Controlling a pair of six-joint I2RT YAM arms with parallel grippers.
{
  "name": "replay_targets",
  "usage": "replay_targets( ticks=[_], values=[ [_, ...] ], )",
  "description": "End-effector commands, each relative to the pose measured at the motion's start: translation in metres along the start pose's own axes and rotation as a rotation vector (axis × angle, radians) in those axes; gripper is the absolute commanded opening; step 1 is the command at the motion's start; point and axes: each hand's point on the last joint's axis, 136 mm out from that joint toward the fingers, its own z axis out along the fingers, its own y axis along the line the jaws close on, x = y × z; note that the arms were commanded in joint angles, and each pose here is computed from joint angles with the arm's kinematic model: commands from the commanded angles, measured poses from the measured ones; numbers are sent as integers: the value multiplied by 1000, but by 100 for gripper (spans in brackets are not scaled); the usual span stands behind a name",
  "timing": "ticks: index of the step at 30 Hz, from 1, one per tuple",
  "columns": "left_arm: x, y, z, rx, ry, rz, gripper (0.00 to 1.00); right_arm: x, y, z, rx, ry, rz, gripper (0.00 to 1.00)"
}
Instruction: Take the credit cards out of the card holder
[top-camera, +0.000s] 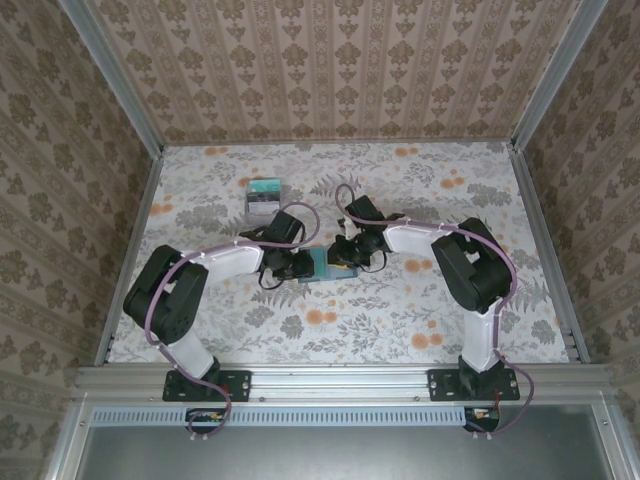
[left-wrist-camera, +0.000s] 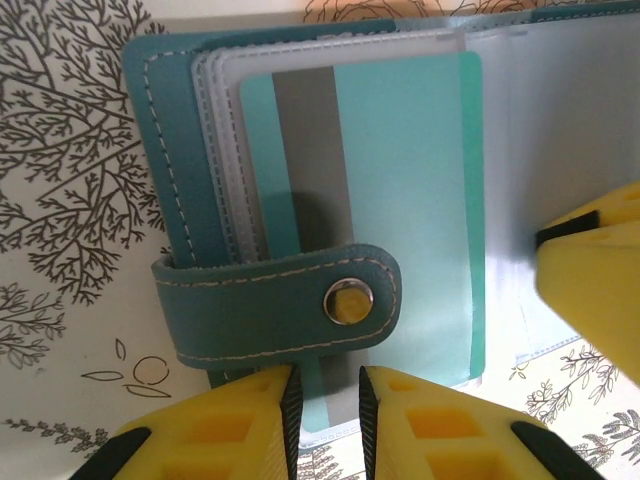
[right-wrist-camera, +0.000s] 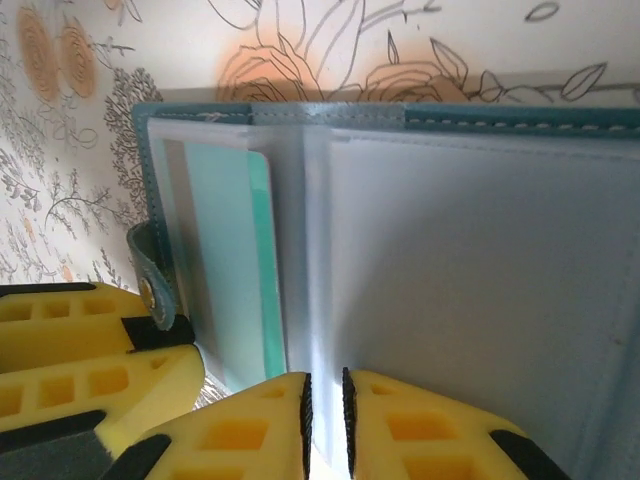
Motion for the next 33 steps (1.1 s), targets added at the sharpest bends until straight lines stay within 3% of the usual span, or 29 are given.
replay_targets(
  ticks=[1, 21, 26, 28, 33],
  values=[
    [4, 5, 6, -4, 19, -6, 25, -6, 19, 2, -70, 9, 3, 21],
    [6, 3, 7, 7, 33, -8, 25, -1, 13, 21, -67, 61, 26, 21],
    [5, 1, 7, 15, 33, -6, 25, 0, 17, 21, -83, 61, 20, 10],
    [6, 2, 7, 14, 34, -7, 25, 0, 17, 20, -82, 61, 19, 0],
    [3, 5, 2, 8, 22, -15, 25, -3, 12, 12, -61, 31, 21, 0]
  ],
)
